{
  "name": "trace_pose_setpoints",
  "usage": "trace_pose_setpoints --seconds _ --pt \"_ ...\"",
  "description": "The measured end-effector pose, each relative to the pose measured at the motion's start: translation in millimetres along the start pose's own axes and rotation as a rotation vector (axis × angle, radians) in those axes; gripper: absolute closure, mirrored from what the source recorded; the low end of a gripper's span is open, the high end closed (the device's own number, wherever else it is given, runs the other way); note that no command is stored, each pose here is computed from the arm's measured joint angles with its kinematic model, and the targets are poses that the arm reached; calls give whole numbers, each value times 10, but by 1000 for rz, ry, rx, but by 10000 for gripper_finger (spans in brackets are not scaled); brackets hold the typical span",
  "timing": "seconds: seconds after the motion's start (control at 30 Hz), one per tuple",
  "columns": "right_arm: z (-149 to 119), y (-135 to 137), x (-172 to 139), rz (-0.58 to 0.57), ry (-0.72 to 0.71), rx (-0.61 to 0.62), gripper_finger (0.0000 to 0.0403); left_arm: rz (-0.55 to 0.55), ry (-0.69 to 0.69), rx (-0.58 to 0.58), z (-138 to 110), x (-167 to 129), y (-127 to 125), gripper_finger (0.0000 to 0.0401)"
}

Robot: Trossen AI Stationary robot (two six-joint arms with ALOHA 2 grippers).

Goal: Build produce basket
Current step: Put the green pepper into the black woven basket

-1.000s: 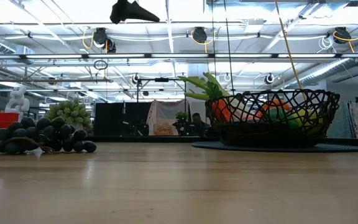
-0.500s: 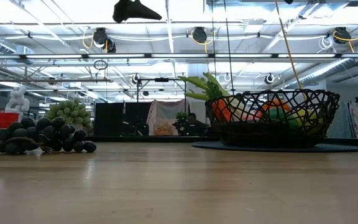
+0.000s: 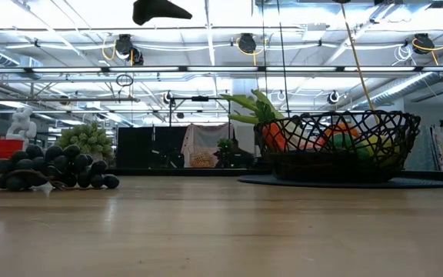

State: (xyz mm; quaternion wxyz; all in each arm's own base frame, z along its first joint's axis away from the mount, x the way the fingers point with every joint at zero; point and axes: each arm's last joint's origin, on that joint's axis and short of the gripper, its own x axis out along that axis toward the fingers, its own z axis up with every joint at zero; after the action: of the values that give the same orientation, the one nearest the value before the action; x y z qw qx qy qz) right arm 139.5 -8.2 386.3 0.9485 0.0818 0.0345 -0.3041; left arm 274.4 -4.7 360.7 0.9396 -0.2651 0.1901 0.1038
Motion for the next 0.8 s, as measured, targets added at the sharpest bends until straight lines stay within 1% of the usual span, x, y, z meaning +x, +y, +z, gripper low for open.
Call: trace_pose_setpoints --seconds 0.17,0.27,0.4,0.47,0.67,0.73,0.8 --pt "-77 100 142 -16 46 187 291 29 83 63 -60 -67 50 13" --pt "-127 156 223 -28 71 234 291 55 155 78 -124 -66 87 13" --pt "-217 214 321 -51 123 218 291 85 206 91 -170 -79 119 13" --pt "-272 226 350 -67 160 194 291 99 209 92 -176 -80 127 13" --pt "-480 194 381 -140 324 54 291 127 200 39 -179 -81 136 13" --pt "-533 159 384 -179 370 55 291 134 204 9 -185 -83 139 13" --pt "-581 106 378 -236 410 96 291 141 208 -10 -190 -85 143 13"
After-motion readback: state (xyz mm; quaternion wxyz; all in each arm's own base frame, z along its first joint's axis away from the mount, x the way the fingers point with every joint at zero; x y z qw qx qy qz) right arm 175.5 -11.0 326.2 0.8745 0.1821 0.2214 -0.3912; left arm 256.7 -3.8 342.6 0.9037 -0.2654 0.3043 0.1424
